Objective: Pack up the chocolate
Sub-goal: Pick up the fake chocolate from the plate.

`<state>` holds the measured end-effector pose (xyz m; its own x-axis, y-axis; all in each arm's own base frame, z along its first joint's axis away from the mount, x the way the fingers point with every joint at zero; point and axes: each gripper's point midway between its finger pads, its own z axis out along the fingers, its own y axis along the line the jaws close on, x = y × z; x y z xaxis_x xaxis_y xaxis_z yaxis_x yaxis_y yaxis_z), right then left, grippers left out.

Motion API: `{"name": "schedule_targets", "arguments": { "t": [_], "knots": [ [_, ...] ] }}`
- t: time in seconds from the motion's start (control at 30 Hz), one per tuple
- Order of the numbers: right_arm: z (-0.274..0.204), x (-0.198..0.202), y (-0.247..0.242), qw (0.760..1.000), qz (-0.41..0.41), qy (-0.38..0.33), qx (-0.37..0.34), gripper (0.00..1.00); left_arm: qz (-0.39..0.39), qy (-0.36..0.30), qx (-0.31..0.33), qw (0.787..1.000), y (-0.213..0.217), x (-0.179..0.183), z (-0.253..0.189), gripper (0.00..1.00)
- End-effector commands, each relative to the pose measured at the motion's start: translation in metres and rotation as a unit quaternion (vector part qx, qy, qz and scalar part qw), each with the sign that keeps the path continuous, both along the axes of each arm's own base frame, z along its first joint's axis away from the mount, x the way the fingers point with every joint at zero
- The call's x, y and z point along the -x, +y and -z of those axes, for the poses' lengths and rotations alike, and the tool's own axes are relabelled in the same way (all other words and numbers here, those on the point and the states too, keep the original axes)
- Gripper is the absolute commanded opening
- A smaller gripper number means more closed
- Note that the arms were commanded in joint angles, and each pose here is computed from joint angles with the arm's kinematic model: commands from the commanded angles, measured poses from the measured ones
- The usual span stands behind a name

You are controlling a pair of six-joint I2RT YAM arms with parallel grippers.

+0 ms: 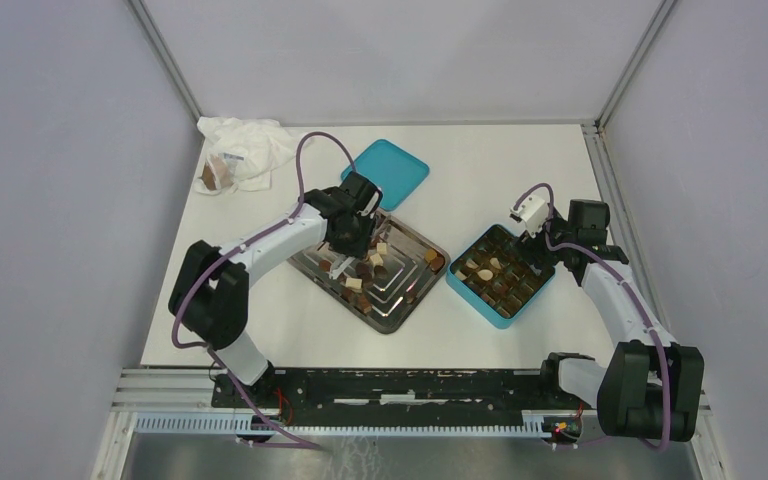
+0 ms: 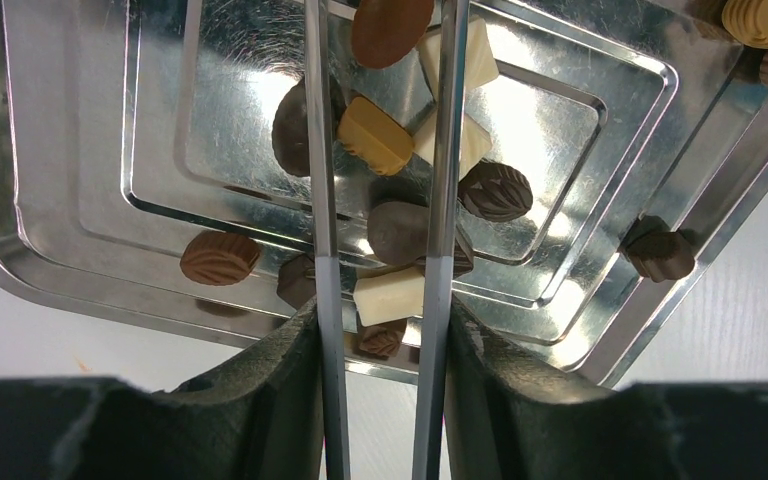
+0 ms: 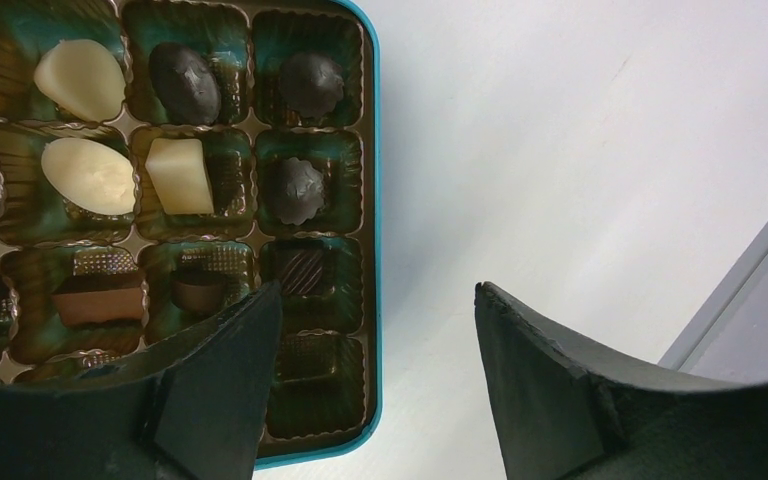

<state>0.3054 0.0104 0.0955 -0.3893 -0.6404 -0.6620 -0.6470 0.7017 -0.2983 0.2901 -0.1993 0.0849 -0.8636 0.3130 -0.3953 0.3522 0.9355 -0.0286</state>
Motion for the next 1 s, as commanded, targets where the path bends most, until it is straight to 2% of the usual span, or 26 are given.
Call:
{"name": "schedule_targets", "arguments": {
  "t": [0.0, 0.33, 0.77, 0.97],
  "knots": [
    [-0.007, -0.005, 0.003, 1.0, -0.011, -0.013, -0.002, 0.76, 0.014, -0.025, 0.009, 1.0, -0.006, -0.013, -0.015, 0.45],
    [-0.007, -0.005, 0.004, 1.0, -0.012, -0.012, -0.005, 0.76, 0.01, -0.035, 0.02, 0.999, -0.003, -0.008, -0.024, 0.11],
    [-0.004, -0.008, 0.001, 1.0, 0.009, 0.003, -0.021, 0.79, 0.016, -0.059, 0.076, 0.995, -0.003, 0.014, -0.044, 0.04],
    [-0.002, -0.009, -0.016, 0.998, 0.049, 0.007, -0.023, 0.79, 0.04, -0.064, 0.139, 0.987, -0.017, 0.031, -0.063, 0.03]
  ]
}}
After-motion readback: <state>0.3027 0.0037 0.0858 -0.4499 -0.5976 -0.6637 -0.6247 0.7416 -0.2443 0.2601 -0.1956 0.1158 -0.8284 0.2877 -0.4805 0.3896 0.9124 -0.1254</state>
